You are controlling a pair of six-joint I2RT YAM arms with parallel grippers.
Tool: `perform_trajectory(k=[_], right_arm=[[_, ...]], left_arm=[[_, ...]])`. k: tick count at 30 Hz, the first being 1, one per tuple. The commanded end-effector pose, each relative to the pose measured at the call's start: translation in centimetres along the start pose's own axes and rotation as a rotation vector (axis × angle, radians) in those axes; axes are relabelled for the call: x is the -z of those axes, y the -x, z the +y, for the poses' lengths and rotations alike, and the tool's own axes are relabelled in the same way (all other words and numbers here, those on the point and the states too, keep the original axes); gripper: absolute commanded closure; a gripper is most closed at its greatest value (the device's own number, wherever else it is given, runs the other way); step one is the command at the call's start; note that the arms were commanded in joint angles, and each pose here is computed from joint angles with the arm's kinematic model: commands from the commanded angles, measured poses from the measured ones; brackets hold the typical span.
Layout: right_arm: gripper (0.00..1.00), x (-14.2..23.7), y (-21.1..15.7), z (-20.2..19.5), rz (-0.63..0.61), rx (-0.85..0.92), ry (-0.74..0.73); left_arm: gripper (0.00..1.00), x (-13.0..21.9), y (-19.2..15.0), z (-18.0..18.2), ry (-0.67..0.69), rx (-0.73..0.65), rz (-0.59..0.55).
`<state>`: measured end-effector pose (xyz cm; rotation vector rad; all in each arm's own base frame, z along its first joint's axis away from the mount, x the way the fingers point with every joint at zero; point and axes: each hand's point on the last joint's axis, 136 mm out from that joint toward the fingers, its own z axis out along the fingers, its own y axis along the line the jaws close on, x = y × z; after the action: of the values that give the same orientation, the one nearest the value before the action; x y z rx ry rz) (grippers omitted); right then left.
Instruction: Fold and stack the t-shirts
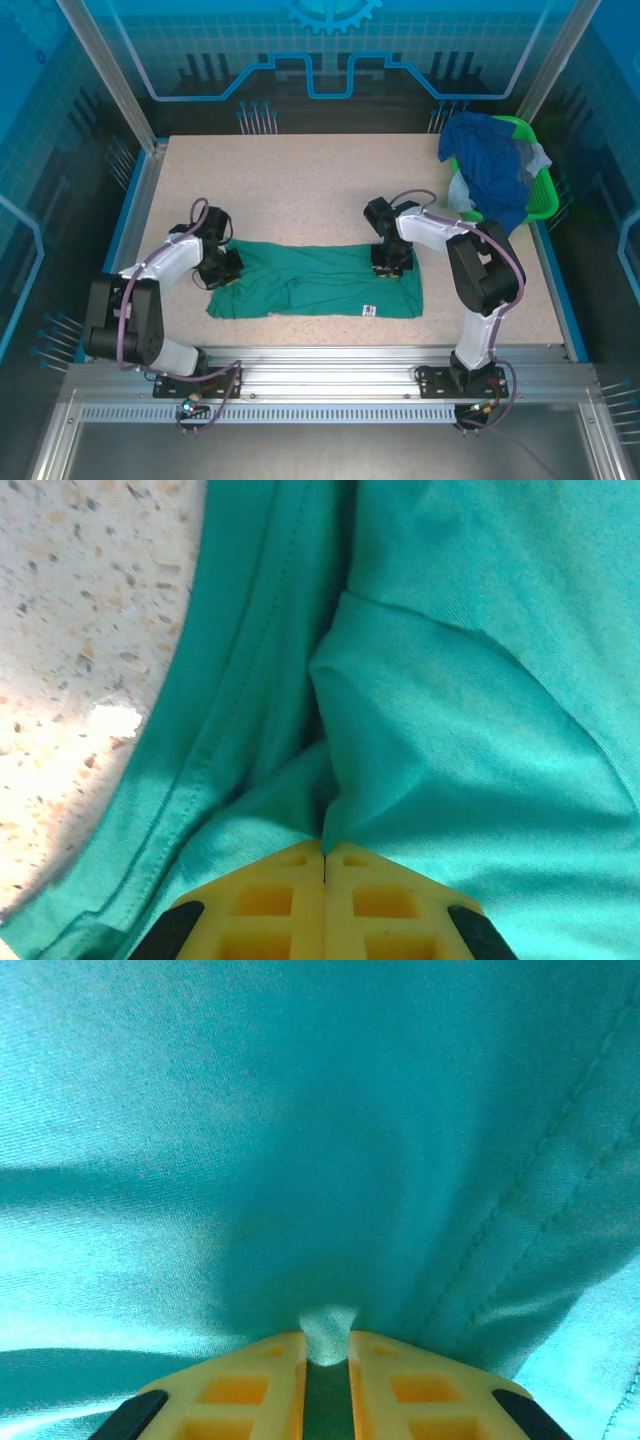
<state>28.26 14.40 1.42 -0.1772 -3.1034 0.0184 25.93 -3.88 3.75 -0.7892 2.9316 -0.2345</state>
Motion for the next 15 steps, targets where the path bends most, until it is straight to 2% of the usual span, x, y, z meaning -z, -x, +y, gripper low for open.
perform_trajectory(k=[1,6,7,9,10,13,15], right_arm=[[0.81,-0.4,-0.4,-1.4,0.026,-0.019,-0.053],[0.81,0.8,0.0,-1.1,-0.022,-0.004,-0.03],[0.81,1.5,0.3,-0.9,-0.049,0.007,-0.025],[0.8,2.8,0.7,-0.8,-0.093,0.016,-0.02],[0.8,3.4,0.9,-0.8,-0.114,0.018,-0.013],[0.78,4.6,1.6,-0.7,-0.162,0.016,0.015],[0.78,4.4,2.0,-0.5,-0.152,0.016,0.039]], left_arm=[[1.0,0.2,2.0,0.6,0.066,-0.034,-0.051],[1.0,0.2,3.1,1.2,0.136,-0.036,-0.061],[0.95,0.5,3.2,1.3,0.142,-0.029,-0.071],[0.77,1.5,3.4,1.1,0.143,-0.014,-0.099],[0.72,2.2,3.2,1.1,0.152,-0.004,-0.113],[0.66,3.9,1.3,0.3,0.109,0.092,-0.115],[0.66,4.0,-0.8,-1.6,0.002,0.188,-0.068]])
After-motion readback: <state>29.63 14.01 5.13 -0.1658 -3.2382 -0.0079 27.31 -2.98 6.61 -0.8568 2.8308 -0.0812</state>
